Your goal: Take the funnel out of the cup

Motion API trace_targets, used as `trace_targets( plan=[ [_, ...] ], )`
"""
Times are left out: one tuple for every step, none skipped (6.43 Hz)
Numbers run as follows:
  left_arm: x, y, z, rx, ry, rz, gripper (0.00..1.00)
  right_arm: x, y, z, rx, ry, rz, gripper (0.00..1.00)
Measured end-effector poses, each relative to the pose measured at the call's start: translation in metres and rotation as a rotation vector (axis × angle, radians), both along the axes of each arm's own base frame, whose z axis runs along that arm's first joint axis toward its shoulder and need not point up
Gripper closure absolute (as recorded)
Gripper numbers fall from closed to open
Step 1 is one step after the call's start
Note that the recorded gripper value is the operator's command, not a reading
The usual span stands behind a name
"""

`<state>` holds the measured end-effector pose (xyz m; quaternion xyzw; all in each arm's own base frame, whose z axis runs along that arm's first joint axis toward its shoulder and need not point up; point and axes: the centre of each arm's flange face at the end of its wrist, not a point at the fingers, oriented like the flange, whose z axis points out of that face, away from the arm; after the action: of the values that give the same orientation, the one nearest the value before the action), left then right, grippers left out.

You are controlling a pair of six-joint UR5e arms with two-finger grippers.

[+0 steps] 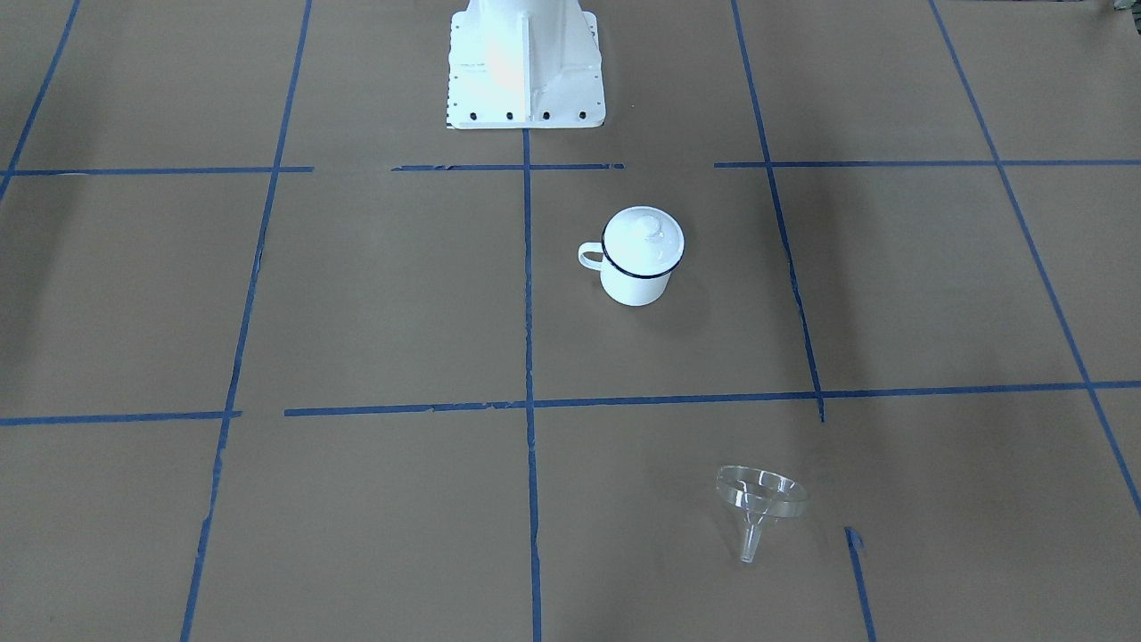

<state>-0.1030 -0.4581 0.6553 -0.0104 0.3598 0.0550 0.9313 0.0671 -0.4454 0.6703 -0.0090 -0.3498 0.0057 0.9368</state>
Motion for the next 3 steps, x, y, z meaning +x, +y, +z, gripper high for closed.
trace_targets(
  plan=[
    [0.0021,0.0006,-0.0022,-0.001,0.03,-0.009,0.0,0.0,-0.0001,-0.0003,0.001,0.0,0.0,0.0],
    [0.0027,-0.0021,-0.0067,0.003,0.04,-0.012,0.0,0.0,-0.0001,-0.0003,0.001,0.0,0.0,0.0],
    [0.0026,-0.0054,-0.0104,0.006,0.041,-0.013,0.0,0.0,-0.0001,-0.0003,0.001,0.0,0.0,0.0]
  ],
)
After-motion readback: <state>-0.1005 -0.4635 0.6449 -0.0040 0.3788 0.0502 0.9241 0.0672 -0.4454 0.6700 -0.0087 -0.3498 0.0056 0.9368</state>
